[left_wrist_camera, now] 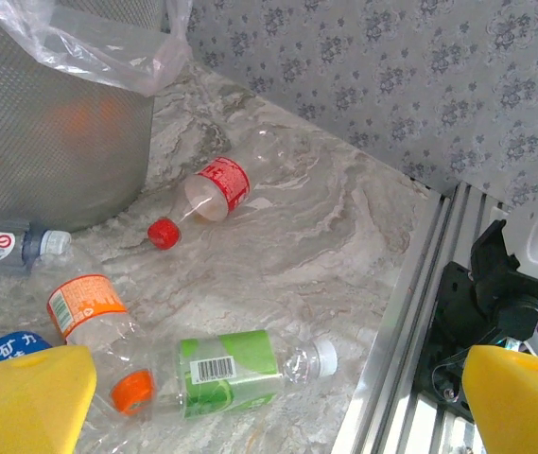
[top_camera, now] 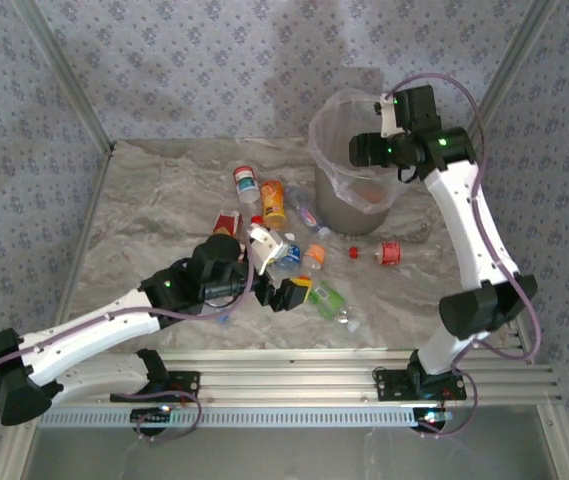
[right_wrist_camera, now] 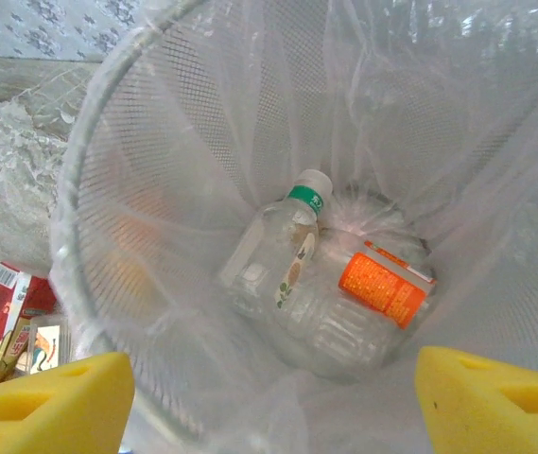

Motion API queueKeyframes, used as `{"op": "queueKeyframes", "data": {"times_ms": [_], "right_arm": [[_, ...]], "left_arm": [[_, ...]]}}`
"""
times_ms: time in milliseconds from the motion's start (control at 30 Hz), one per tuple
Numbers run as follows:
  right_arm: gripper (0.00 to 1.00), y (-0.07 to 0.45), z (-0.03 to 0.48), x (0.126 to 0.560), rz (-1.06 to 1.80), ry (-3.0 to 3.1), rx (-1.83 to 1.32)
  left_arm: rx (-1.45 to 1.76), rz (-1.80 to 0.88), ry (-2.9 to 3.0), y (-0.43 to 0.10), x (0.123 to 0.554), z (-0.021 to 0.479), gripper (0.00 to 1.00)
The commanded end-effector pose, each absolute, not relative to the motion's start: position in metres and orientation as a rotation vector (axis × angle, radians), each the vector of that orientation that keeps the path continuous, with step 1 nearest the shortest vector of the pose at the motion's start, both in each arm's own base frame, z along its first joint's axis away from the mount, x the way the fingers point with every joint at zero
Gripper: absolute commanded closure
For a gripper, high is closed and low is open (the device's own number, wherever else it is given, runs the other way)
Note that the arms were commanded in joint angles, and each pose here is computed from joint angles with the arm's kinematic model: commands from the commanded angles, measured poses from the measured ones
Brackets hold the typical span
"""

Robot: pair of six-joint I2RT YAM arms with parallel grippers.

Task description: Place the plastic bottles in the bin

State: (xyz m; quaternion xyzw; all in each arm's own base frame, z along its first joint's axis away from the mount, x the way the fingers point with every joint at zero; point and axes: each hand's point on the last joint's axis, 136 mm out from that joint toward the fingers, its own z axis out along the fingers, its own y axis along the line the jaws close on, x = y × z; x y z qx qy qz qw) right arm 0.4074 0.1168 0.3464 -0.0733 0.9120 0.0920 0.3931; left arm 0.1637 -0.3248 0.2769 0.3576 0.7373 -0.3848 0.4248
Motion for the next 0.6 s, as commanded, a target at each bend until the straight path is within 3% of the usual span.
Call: {"op": "queueKeyframes", "data": {"times_ms": [0, 300, 567], "right_arm": [[0.21, 0.111, 0.353, 0.381, 0.201, 2.290, -0.173], [0.22, 0.135, 0.321, 0.299, 0.184, 2.322, -0.319], [0.20, 0.165, 0.248, 0.239, 0.296, 2.475, -0.514]], "left_arm": [[0.922, -0.938, 1.825, -0.319, 0.159, 0.276, 0.00], [1.014, -0.816, 1.845, -0.302, 0.155, 0.271, 0.00], [1.101, -0.795, 1.837, -0.288, 0.141, 0.272, 0.00]]}}
